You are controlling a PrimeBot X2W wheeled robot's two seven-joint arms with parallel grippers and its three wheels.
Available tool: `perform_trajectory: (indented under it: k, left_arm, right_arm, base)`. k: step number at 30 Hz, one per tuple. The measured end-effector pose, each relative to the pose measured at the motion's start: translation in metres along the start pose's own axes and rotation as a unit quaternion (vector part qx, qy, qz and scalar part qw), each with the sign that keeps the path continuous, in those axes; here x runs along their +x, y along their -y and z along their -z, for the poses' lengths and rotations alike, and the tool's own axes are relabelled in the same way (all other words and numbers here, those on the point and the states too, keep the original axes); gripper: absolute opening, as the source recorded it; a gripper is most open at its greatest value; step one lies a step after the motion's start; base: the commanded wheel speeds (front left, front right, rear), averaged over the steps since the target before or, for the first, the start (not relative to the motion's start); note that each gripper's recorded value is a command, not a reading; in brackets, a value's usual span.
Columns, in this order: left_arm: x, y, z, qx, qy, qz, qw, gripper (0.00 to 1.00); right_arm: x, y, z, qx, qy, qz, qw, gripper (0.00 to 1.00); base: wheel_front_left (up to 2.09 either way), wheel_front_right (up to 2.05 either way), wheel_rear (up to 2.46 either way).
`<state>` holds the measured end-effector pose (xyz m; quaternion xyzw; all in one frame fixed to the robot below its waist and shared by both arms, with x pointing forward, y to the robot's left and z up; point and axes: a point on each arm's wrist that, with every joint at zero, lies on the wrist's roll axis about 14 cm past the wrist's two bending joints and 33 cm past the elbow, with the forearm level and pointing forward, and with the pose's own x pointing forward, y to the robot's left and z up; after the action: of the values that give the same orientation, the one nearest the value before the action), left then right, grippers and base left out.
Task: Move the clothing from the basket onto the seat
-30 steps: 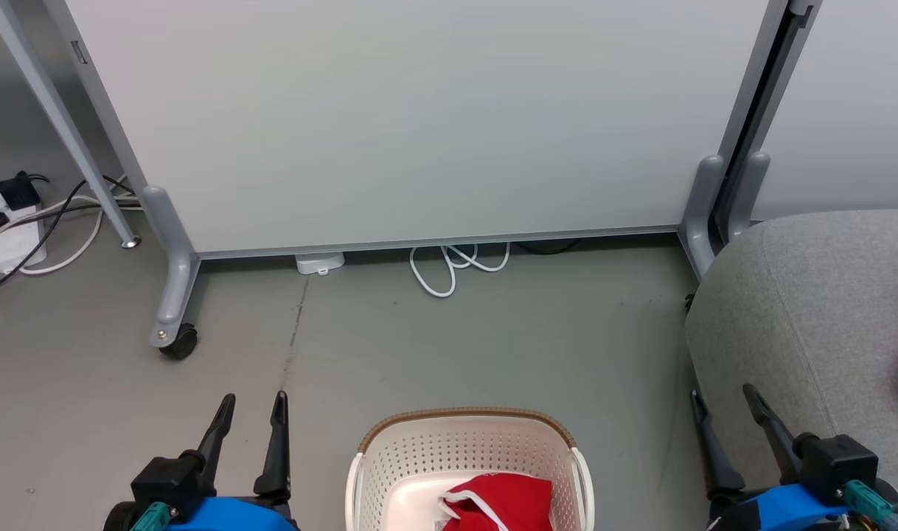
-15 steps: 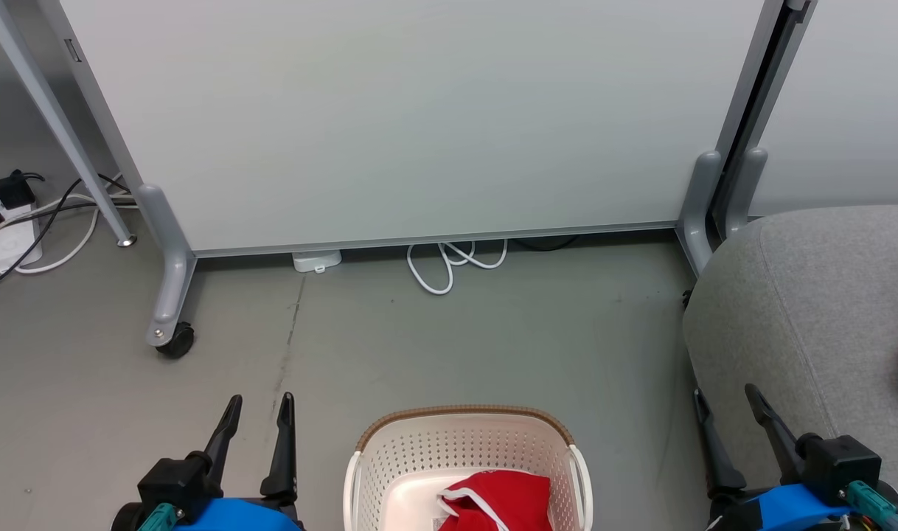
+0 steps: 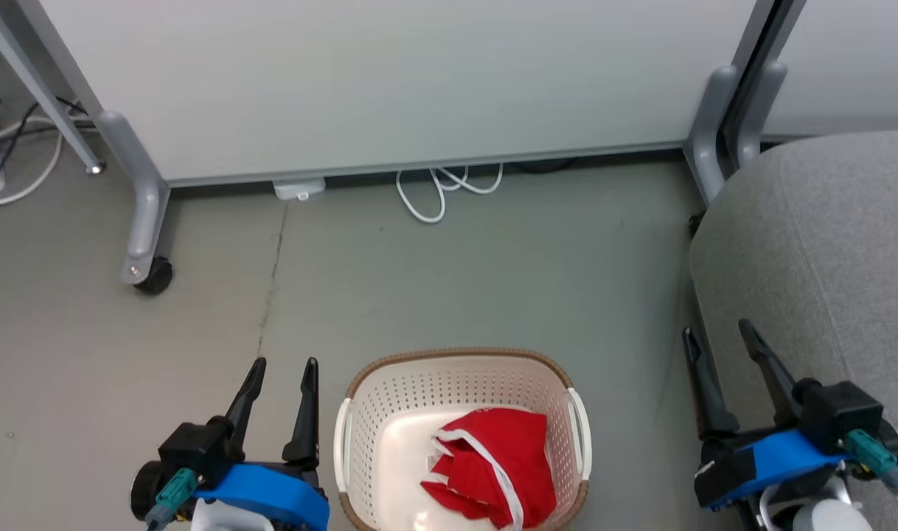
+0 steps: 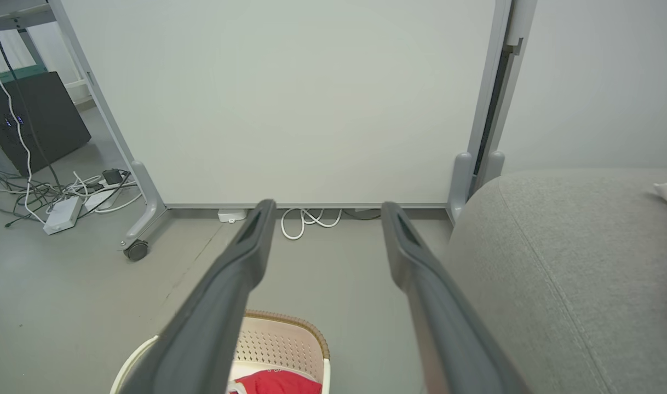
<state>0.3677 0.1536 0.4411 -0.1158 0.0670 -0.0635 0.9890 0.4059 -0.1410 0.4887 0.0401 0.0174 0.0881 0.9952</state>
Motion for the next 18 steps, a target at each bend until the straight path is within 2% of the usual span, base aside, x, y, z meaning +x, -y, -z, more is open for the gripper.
perform_trajectory:
  k: [8, 16, 18]
  left_arm:
    - [0.047, 0.018, 0.038, -0.002, -0.057, 0.040, 0.998, 1.00]
    - [0.092, 0.041, 0.098, -0.024, -0.133, 0.081, 0.988, 1.00]
    - [0.110, 0.048, 0.126, -0.034, -0.162, 0.095, 0.982, 1.00]
  right_arm:
    - [0.048, 0.012, 0.008, -0.014, -0.001, -0.003, 1.000, 1.00]
    - [0.087, 0.027, 0.029, -0.031, -0.008, -0.005, 0.999, 1.00]
    - [0.102, 0.030, 0.044, -0.037, -0.017, -0.010, 0.999, 1.00]
  base:
    - [0.00, 0.00, 0.00]
    - [0.00, 0.00, 0.00]
    - [0.00, 0.00, 0.00]
